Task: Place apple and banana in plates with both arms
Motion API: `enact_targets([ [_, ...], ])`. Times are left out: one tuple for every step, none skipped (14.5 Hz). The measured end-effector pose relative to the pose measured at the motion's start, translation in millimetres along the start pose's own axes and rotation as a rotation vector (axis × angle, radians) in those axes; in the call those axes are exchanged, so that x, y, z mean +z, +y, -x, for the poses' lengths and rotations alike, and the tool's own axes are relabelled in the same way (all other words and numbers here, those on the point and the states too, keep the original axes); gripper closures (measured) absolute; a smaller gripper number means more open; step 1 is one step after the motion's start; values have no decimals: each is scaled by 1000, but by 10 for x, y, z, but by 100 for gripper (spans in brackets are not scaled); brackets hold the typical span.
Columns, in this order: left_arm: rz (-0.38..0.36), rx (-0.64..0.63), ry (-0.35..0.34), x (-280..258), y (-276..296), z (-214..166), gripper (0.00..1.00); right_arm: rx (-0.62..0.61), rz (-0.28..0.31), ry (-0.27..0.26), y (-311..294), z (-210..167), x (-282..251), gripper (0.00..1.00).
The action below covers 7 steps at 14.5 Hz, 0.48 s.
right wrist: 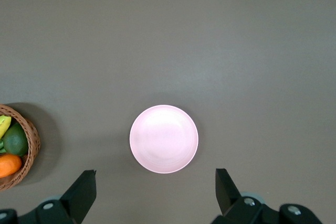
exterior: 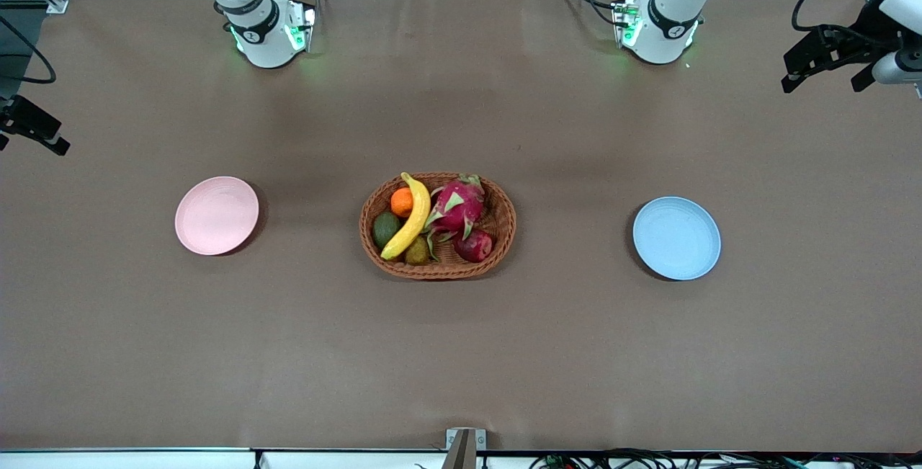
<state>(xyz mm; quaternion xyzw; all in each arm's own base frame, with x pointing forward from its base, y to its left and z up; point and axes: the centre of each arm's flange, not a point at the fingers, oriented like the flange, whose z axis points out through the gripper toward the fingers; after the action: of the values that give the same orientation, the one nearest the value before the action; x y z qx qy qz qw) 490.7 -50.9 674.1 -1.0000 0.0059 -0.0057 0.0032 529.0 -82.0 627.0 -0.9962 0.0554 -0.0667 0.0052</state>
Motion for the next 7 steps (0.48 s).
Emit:
enact_targets([
  [0, 0, 0, 1, 0, 0, 0, 0, 0, 2, 0, -2, -2, 0],
  [0, 0, -1, 2, 0, 0, 0, 0, 0, 3, 0, -3, -3, 0],
  [0, 0, -1, 3, -1, -1, 0, -1, 1, 6, -1, -6, -6, 0],
  [0, 0, -3, 11, -1, -5, 0, -3, 6, 11, -2, -12, -12, 0],
  [0, 0, -7, 33, 0, -21, 0, -10, 22, 18, -3, -20, -19, 0],
  [-1, 1, -16, 76, 6, -54, 0, -20, 41, 21, -19, -25, -22, 0],
  [-1, 4, -28, 142, 21, -110, 0, -31, 52, 22, -54, -28, -23, 0],
])
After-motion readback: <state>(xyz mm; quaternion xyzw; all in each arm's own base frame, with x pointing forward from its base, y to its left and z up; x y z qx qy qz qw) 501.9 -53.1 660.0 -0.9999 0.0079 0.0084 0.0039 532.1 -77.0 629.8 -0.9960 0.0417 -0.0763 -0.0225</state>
